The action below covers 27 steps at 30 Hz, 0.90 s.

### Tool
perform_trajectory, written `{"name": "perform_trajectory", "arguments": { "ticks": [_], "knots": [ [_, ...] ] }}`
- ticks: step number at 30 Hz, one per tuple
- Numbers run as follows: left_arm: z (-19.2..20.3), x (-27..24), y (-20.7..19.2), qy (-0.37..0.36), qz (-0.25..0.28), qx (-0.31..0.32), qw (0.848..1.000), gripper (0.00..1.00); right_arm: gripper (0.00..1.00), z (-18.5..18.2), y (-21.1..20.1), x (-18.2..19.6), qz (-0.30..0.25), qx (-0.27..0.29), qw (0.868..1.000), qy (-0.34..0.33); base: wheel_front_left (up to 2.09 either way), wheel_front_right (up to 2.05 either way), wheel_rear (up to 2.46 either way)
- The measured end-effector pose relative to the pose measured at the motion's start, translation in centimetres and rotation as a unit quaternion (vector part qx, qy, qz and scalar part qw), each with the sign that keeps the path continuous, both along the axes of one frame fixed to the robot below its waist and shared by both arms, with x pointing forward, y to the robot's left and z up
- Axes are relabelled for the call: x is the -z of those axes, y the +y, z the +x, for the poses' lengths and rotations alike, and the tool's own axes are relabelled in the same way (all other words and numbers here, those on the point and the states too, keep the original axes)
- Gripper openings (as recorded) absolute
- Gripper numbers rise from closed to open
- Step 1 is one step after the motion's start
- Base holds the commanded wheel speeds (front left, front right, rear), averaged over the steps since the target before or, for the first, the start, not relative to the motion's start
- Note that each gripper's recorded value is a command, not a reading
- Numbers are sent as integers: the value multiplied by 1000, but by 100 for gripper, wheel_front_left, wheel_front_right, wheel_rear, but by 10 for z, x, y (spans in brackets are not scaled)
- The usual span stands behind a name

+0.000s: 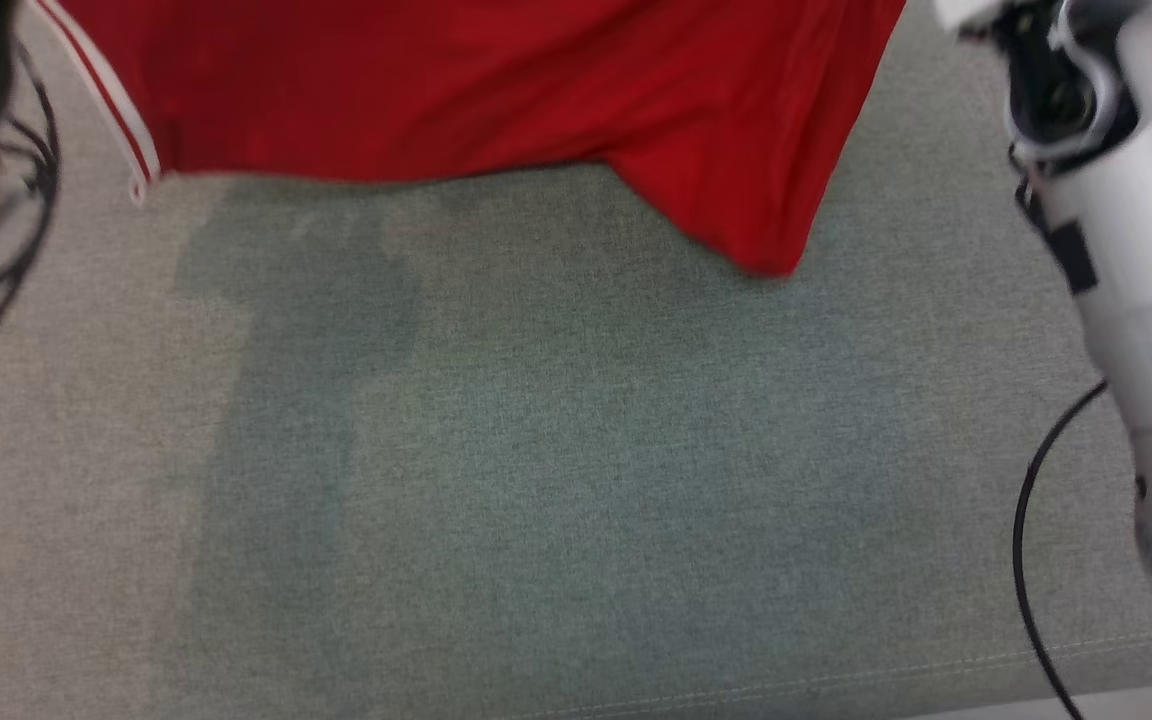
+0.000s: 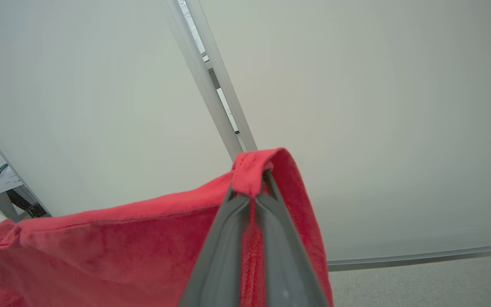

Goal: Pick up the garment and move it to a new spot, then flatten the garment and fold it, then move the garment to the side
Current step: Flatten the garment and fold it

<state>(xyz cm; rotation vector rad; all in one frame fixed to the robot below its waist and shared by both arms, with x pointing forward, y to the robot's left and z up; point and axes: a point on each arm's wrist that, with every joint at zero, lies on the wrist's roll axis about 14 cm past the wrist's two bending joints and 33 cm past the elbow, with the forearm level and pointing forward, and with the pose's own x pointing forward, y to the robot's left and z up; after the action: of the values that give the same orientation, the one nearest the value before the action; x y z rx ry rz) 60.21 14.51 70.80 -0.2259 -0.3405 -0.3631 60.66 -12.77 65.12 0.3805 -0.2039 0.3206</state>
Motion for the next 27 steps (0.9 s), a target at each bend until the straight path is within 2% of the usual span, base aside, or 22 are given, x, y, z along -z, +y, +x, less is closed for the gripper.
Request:
{"name": "perform_trajectory", "arguments": {
  "ticks": [6,14,22,23,27],
  "knots": [
    [46,-77,-20,-79,9,3,997,0,0,56,-13,-63,15,21,999,-43,0,0,0],
    [82,-105,-36,-114,41,-8,993,0,0,97,-24,-79,-29,48,997,-58,0,0,0],
    [106,-88,-34,-102,26,-17,994,0,0,115,-31,-65,-49,59,996,-47,0,0,0],
    [109,-80,-35,-96,31,-17,995,0,0,117,-31,-58,-48,59,996,-43,0,0,0],
    [121,-35,-27,-62,-8,-14,998,0,0,122,-27,-21,-41,51,998,-24,0,0,0]
  ]
}}
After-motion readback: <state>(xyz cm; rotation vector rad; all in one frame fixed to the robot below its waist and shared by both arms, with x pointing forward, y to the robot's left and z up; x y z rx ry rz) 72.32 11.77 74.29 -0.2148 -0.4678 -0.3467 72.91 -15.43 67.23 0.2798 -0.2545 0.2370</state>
